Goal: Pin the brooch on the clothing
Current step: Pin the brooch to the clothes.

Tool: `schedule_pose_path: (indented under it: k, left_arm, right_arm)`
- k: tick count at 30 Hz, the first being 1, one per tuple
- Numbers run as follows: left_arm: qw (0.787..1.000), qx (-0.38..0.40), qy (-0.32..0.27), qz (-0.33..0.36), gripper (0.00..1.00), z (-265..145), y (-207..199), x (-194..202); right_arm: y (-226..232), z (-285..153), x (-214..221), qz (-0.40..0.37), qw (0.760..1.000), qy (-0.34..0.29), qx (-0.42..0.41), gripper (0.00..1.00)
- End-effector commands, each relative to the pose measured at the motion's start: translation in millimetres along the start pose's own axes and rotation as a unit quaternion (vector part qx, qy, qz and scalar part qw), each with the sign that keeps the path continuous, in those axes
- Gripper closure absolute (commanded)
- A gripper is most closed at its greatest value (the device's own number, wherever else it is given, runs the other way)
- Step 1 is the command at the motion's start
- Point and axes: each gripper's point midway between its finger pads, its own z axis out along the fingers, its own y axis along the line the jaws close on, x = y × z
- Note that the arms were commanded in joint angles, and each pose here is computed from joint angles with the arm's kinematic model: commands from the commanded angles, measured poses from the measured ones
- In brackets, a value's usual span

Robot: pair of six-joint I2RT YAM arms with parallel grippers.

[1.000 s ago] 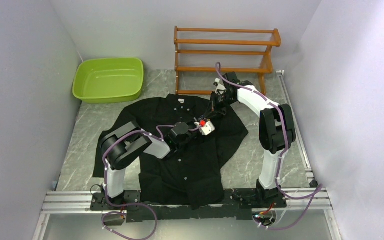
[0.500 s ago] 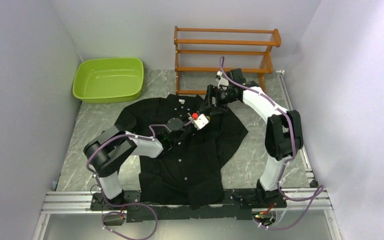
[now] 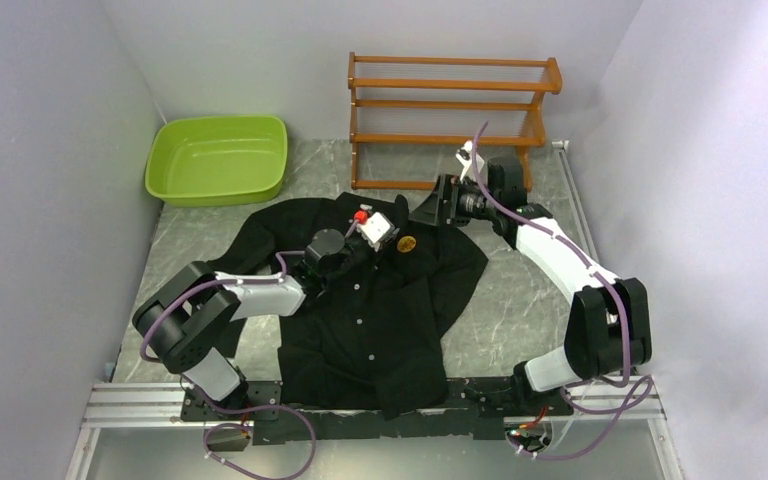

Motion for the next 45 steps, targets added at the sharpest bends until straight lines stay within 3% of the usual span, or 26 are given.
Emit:
schedule_pose_path:
  k: [1,10,18,22,26,37,45]
  left_arm:
    - [0.997,0.010,-0.059,-0.049,0.98,-8.3,-2.1,-30.5]
    - [0.986,0.010,-0.116,-0.117,0.97,-19.1,3.2,-53.8]
    - [0.982,0.007,-0.138,-0.130,0.97,-22.2,7.5,-67.8]
    - [0.980,0.008,-0.142,-0.138,0.97,-22.9,8.2,-74.5]
    - [0.979,0.012,-0.140,-0.146,0.97,-21.8,7.0,-77.5]
    - [0.974,0.003,-0.138,-0.178,0.97,-24.6,9.6,-81.3]
    - [0.968,0.016,-0.148,-0.203,0.97,-25.2,5.3,-89.4]
  right_arm:
    - [21.2,-5.5,-11.3,-0.053,0.993,-0.061,-0.082,0.20]
    - [27.1,3.1,13.1,-0.079,0.981,-0.047,-0.169,0.34]
    - [12.5,12.5,35.2,-0.093,0.983,-0.033,-0.152,0.31]
    - [13.5,15.0,40.5,-0.099,0.982,-0.027,-0.160,0.35]
    - [18.0,22.6,45.9,-0.110,0.981,-0.019,-0.158,0.51]
    - [17.0,38.0,55.0,-0.131,0.984,-0.004,-0.119,0.72]
    - [7.4,46.4,64.3,-0.141,0.987,0.012,-0.080,0.96]
